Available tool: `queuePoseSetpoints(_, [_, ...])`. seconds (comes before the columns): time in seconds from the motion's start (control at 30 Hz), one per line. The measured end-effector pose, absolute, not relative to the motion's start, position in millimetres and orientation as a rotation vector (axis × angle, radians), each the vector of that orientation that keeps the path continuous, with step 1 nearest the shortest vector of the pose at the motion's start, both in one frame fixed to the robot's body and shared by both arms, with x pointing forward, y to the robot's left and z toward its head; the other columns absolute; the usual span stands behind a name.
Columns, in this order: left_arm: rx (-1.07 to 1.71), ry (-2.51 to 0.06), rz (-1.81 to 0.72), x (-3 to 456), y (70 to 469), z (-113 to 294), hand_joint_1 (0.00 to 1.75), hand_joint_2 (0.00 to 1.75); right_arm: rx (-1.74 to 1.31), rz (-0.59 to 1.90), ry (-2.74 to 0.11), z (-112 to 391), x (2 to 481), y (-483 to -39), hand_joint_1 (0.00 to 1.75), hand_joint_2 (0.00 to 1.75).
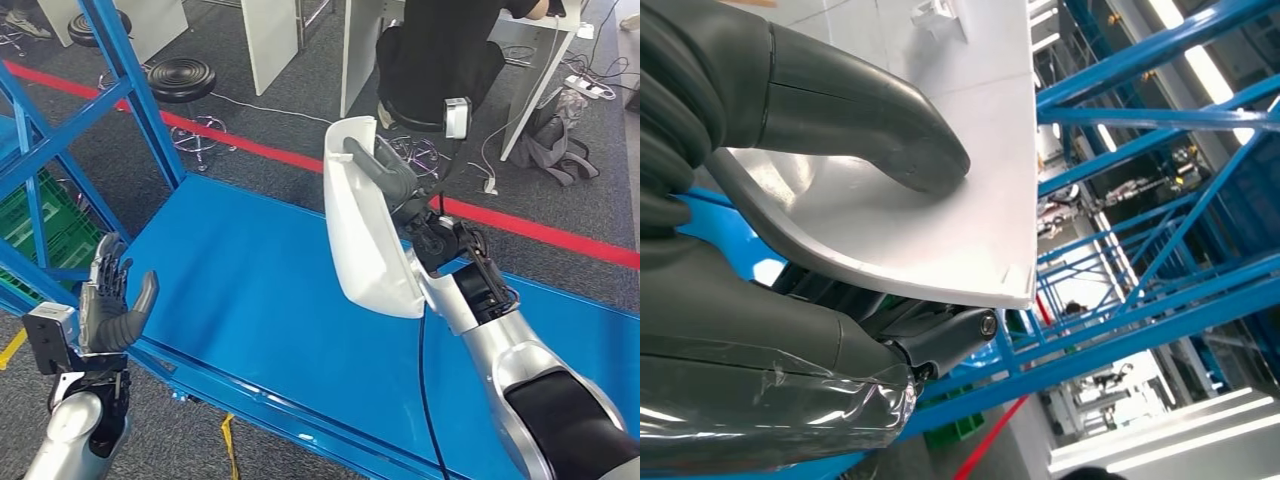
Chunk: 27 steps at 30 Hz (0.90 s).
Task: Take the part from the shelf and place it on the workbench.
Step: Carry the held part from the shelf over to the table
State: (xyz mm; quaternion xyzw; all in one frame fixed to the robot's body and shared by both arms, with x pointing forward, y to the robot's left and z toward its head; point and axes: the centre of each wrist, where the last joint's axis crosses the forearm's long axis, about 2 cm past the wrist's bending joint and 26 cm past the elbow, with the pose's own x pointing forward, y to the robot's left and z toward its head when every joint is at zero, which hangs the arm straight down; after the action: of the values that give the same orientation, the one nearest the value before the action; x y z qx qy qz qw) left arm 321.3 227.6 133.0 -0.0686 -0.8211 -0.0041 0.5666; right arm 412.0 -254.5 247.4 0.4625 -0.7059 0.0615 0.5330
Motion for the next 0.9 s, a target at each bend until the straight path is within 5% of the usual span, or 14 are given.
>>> queuePoseSetpoints(0.9, [-0.134,-1.932,-0.003,320,228,132,0.00,1.75,1.039,0.159,-1.725,250,399,-249,1.75,1.75])
